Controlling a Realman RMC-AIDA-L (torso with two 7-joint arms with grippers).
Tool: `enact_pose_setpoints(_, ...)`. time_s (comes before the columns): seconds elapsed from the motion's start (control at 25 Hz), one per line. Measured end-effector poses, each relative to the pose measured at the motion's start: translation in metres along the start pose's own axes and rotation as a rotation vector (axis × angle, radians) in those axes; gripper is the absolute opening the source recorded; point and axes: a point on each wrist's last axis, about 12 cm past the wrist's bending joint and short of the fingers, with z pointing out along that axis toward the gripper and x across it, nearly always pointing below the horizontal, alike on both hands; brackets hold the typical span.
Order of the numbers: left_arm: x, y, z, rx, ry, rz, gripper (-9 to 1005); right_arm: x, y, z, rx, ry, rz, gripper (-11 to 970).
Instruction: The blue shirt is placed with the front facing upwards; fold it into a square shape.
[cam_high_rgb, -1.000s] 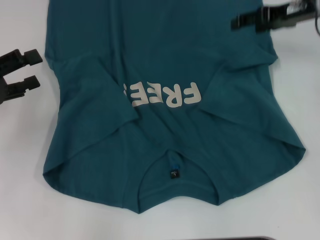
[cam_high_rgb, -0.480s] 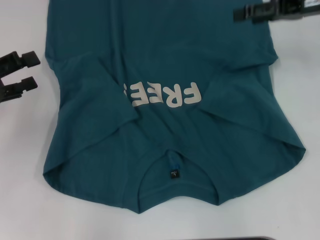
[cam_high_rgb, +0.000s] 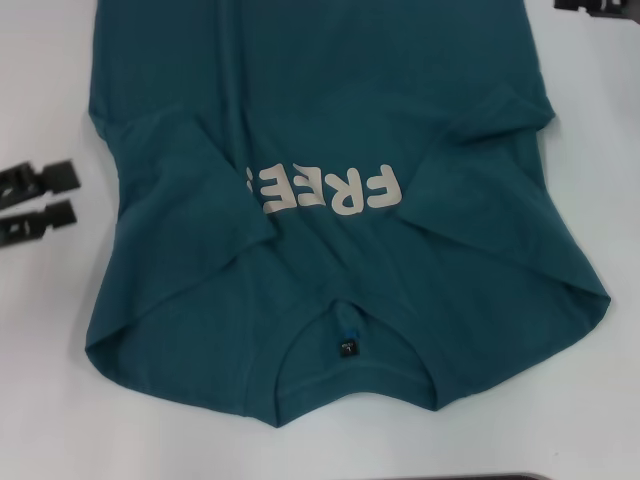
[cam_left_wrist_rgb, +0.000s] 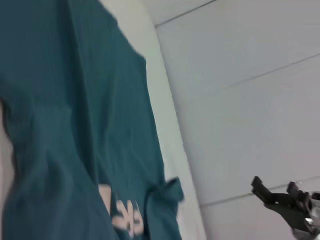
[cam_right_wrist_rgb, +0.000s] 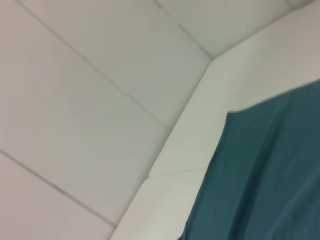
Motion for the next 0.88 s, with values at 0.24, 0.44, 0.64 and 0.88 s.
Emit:
enact_pose_setpoints(0.24,0.025,0.005,-0.025,-0.010,0.024,-0.102,947,0.009,-0.003,-0.014,0.015,0.064,0.049,882)
enact_pose_setpoints(0.44,0.043,0.013,-0.031,-0.052,0.063,-0.143,947,0.014,-0.006,-0.016,0.043,0.113,0.061,883)
enact_pose_setpoints(0.64,0.054,0.021,-0.025,-0.108,0.109,-0.164,947,0.016,-0.006,-0.013,0.051,0.134,0.064,883)
enact_pose_setpoints(0.88,0.057,0.024,-0.016,-0.170,0.120,-0.139,948,0.017,-0.006,-0.014,0.050,0.127,0.067,884)
